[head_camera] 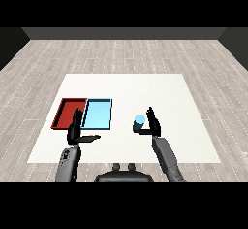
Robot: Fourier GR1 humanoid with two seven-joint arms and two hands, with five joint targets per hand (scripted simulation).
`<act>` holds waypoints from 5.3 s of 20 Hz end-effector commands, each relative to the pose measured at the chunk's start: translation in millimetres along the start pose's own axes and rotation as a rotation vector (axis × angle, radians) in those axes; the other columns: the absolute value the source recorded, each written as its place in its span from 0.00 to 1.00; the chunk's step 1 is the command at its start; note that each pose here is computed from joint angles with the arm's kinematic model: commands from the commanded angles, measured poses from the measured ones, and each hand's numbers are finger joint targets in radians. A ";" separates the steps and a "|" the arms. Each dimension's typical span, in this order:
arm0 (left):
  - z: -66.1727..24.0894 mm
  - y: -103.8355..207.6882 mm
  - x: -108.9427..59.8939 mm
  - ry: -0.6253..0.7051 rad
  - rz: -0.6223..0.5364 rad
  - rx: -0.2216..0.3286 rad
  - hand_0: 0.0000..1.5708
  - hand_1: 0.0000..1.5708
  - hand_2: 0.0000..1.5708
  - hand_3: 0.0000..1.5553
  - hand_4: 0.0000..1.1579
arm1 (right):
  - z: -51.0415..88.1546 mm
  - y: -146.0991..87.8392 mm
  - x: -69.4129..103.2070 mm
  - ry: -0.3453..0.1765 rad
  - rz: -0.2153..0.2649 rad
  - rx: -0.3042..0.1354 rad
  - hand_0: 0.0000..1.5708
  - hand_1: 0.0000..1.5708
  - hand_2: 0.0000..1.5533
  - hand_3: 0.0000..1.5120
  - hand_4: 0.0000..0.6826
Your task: Pick the blue can and put it in the blue box
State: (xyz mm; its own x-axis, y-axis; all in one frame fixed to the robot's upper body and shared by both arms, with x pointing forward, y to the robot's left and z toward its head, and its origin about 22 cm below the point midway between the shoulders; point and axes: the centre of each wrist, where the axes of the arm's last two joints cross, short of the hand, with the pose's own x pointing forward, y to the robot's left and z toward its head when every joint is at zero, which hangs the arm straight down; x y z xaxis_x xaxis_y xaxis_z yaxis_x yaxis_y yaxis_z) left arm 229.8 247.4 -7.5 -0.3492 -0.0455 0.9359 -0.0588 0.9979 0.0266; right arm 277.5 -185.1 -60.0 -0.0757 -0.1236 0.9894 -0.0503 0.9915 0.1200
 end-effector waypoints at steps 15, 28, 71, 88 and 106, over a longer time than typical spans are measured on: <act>5.7 11.7 2.1 -0.017 -0.041 0.016 0.00 0.00 0.00 0.00 0.00 | -36.1 16.0 -8.2 0.044 -0.075 0.009 0.00 0.00 0.00 0.00 0.00; -8.0 8.1 6.8 -0.010 -0.006 -0.006 0.00 0.00 0.00 0.00 0.00 | -25.1 42.5 -12.0 0.055 -0.061 -0.006 0.00 0.00 0.00 0.00 0.00; -47.0 -76.2 11.4 0.012 0.084 -0.147 0.00 0.00 0.00 0.00 0.00 | -51.9 43.2 69.3 -0.200 0.129 0.049 0.92 0.92 0.94 0.89 0.82; -53.9 -116.6 8.7 0.021 0.133 -0.257 0.00 0.00 0.00 0.00 0.00 | -47.9 58.6 102.7 -0.253 0.116 0.119 0.92 0.92 0.95 0.92 0.84; -38.4 -155.9 -20.0 0.134 0.180 -0.277 0.00 0.00 0.00 0.00 0.00 | -60.7 86.4 85.0 -0.238 0.033 0.192 0.92 0.92 0.94 0.91 0.81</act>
State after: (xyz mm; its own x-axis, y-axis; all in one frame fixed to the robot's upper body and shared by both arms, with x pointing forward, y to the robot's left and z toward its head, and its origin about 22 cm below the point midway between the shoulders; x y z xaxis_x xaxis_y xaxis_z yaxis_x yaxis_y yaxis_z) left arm 285.0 96.9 -9.3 -0.2192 0.1065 0.9699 0.2476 0.9676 -0.0503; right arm 323.6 -109.0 45.0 -0.3139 -0.0893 0.9452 -0.2059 0.9783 0.0241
